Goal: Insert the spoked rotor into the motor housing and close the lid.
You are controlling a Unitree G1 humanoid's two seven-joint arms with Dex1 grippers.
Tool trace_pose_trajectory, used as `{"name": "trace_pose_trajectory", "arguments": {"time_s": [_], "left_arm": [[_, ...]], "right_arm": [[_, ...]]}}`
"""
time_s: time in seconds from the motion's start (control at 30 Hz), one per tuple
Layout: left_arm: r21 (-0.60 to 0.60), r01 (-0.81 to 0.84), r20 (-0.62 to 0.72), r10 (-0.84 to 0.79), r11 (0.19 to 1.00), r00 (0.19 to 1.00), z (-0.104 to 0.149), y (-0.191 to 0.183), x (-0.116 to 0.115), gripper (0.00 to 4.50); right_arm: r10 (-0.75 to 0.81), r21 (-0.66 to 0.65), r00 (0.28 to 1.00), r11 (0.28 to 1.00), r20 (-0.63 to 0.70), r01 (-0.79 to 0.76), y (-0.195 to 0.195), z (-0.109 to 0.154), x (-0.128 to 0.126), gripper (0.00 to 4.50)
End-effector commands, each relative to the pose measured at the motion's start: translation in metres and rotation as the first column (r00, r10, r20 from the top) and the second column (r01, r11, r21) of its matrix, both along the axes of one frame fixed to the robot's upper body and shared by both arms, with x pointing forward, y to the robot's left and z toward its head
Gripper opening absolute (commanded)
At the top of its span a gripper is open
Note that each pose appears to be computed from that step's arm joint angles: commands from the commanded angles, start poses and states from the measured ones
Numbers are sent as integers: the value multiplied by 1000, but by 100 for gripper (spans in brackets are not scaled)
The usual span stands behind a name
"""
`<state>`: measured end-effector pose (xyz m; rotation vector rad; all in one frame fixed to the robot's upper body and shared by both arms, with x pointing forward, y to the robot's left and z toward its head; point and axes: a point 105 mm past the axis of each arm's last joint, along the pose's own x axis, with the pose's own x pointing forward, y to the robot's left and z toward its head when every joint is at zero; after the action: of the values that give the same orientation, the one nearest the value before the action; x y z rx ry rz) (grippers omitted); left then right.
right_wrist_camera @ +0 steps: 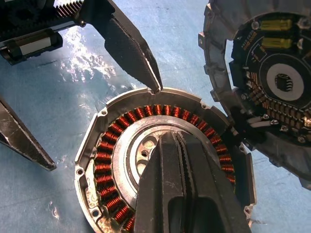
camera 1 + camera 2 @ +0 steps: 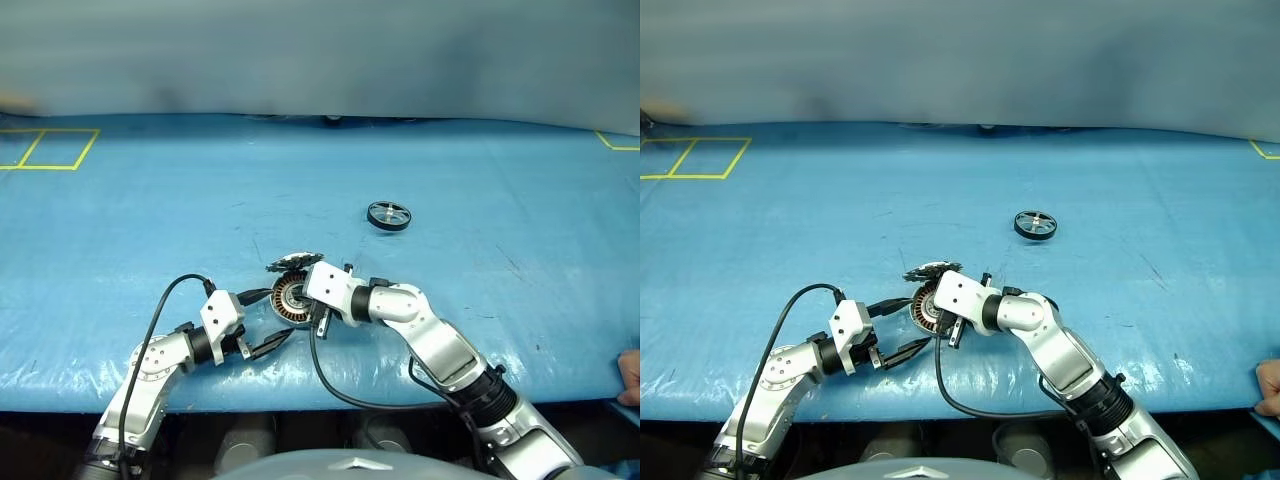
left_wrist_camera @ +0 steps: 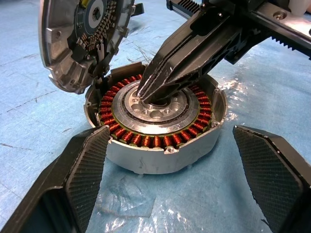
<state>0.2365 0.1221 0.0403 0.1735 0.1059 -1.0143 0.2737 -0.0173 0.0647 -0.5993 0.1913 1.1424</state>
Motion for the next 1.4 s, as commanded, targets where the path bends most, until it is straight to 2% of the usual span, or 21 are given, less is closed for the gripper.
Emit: {"name": "trace_pose_trajectory", "arguments": {"time_s": [0.03,0.3,0.6,0.73,0.87,1.0,1.17,1.3,1.4], "left_arm": [[-12,-8,15,8,1000,1000,5,2,0,433],[-16,-8,13,8,1000,1000,5,2,0,433],[-13,-8,10,8,1000,1000,4,3,-1,433],[-12,-8,9,8,1000,1000,5,3,-1,433],[-13,-7,6,7,1000,1000,5,3,0,433],[-26,-15,14,15,1000,1000,8,4,5,433],[-35,-21,25,22,999,999,11,5,10,433],[-39,-23,32,24,999,999,14,5,16,433],[-39,-22,34,24,999,999,14,4,19,433]], "right_arm": [[-21,-105,999,994,-41,17,-13,-24,-2,3],[-21,-235,999,972,-46,10,-26,-43,-5,3],[-35,-240,999,971,-41,24,-29,-42,-4,3],[-45,-178,999,983,-24,40,-24,-33,-1,3],[-74,8,997,997,-24,74,-12,-3,2,3],[-67,78,998,995,-7,68,-16,24,0,3],[-54,41,999,998,-10,54,-34,34,-7,3],[-161,-55,986,985,35,163,-79,43,8,3],[-275,-153,955,945,108,289,-118,46,29,3]]}}
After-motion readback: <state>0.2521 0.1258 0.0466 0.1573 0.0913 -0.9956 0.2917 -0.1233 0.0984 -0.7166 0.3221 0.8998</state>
